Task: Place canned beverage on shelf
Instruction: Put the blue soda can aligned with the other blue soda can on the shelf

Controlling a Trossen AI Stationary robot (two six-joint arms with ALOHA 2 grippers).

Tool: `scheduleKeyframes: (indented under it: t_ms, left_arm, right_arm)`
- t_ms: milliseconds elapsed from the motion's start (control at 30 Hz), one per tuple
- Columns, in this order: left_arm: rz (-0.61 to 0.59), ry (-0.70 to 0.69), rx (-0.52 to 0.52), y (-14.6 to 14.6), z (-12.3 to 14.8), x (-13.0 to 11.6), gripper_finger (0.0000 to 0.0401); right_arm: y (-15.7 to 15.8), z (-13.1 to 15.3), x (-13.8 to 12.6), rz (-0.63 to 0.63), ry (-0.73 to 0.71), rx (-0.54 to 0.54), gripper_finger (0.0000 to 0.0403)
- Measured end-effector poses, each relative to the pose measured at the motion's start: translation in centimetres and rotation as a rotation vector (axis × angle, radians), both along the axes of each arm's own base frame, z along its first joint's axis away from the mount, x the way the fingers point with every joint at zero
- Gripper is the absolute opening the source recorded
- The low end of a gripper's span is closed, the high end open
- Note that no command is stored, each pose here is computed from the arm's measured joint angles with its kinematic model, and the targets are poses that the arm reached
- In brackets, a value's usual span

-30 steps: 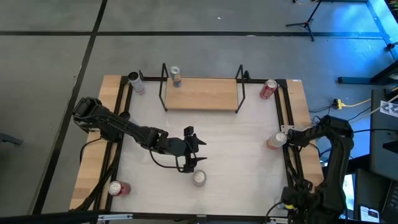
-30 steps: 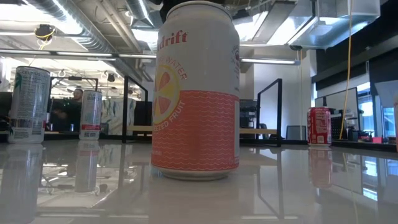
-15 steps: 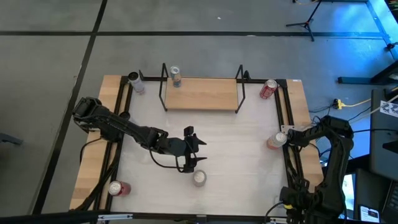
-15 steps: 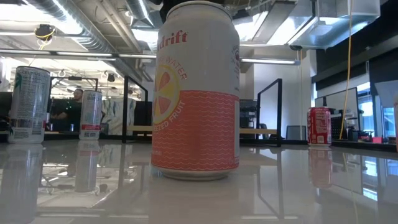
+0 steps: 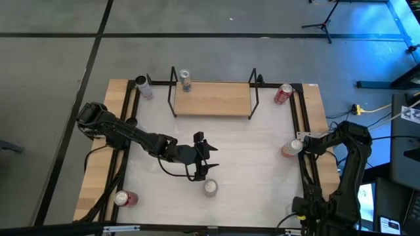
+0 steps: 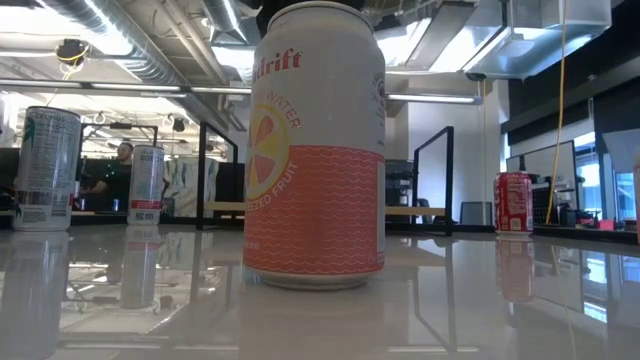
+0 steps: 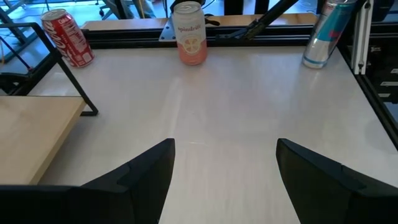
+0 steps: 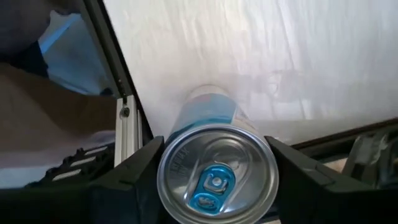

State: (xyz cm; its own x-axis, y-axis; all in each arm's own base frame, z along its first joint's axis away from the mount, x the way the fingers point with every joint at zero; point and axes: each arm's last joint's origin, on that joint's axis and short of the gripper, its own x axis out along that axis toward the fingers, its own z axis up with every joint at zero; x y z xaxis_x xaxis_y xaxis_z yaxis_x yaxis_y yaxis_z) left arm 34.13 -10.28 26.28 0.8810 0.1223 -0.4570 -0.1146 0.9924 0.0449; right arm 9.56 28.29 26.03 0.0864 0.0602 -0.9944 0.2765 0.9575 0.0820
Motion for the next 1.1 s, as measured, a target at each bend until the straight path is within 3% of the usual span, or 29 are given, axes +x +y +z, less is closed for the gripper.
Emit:
scheduleKeyframes:
  t_ms: [367,833,1100]
  left_arm:
    - [0.004,0.02,-0.014,0.0,-0.2,-0.1,0.027]
    - [0.012,0.076,-0.007,0.1,-0.7,-0.4,0.027]
    - [0.012,0.091,-0.003,0.1,-0.8,-0.5,0.027]
  right_arm:
    - [-4.6,2.1,4.5,0.115,-0.077,-0.095,0.022]
    - [-14.6,2.7,14.0,0.279,-0.111,-0.277,0.022]
    - [-20.3,2.2,18.4,0.293,-0.16,-0.237,0.022]
